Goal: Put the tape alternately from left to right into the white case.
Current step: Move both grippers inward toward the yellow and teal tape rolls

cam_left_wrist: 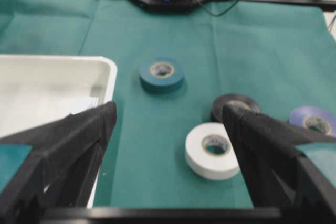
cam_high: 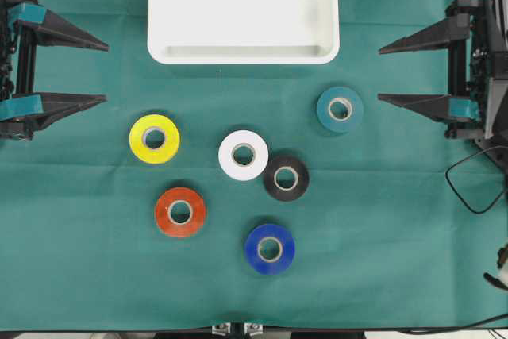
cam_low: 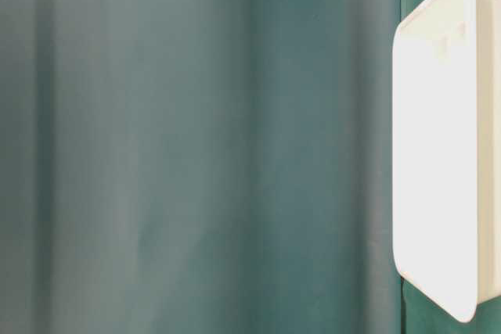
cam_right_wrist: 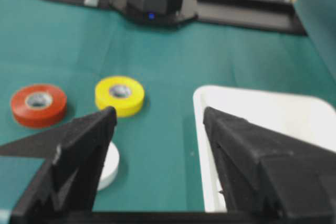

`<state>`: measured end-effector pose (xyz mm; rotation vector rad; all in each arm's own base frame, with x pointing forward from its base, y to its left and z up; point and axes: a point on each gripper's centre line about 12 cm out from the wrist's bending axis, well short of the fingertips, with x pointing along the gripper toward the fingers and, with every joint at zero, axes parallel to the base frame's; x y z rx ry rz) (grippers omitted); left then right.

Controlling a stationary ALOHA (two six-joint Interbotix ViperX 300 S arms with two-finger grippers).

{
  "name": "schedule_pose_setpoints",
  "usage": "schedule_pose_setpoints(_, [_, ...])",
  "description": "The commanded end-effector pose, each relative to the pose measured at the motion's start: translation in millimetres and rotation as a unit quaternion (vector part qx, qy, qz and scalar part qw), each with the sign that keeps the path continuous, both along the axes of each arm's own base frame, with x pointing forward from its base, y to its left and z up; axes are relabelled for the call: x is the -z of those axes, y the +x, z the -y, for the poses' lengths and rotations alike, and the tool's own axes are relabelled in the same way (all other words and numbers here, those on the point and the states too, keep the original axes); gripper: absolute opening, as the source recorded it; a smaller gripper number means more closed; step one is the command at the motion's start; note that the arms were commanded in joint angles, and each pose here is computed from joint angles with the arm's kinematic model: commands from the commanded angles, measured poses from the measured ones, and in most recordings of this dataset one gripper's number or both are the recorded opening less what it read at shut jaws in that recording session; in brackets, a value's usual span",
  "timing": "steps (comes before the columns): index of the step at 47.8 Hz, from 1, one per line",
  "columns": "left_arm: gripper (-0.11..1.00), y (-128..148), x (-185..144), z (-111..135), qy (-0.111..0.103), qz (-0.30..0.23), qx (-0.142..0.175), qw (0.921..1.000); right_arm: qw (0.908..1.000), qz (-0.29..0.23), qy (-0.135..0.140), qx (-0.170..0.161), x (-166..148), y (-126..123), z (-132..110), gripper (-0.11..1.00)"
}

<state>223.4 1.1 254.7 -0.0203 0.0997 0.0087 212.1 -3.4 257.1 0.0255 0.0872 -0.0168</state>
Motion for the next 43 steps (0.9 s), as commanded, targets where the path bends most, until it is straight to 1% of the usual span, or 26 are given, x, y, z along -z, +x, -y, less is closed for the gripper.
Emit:
schedule_pose_setpoints(1, [0.65,4.0,-9.3,0.5,-0.003,0.012,0.001,0.9999,1.0000,0.000,0.002,0.001,-7.7,6.8,0.4,0.78])
schedule_pose_setpoints(8, [0.66,10.9,-6.3,0.2,-0.006,-0.012,-0.001,0.9999,0.9996,-0.027,0.011,0.001,-5.7,17.7,0.3,0.78])
schedule_pose_setpoints(15, [0.66,23.6,2.9,0.8,-0.006,-0.065,0.001,0.9979,0.9986,-0.052,0.012,0.002,-1.4,26.1,0.8,0.78])
schedule_pose_setpoints(17, [0.65,28.9,6.5,0.9,-0.006,-0.082,0.001,0.9966,0.9983,-0.057,0.012,0.002,-0.4,28.4,0.9,0.78])
schedule_pose_setpoints(25, [0.65,45.1,17.0,0.6,-0.007,-0.122,0.001,0.9926,0.9974,-0.071,0.013,0.003,2.4,37.4,1.0,0.77])
schedule_pose_setpoints(36, [0.66,66.5,31.1,0.8,-0.007,-0.172,0.001,0.9850,0.9930,-0.118,0.014,0.003,15.1,50.1,1.3,0.77])
schedule_pose_setpoints(43, [0.66,76.9,38.9,0.9,-0.007,-0.197,0.001,0.9803,0.9906,-0.136,0.014,0.003,21.5,59.4,1.1,0.77])
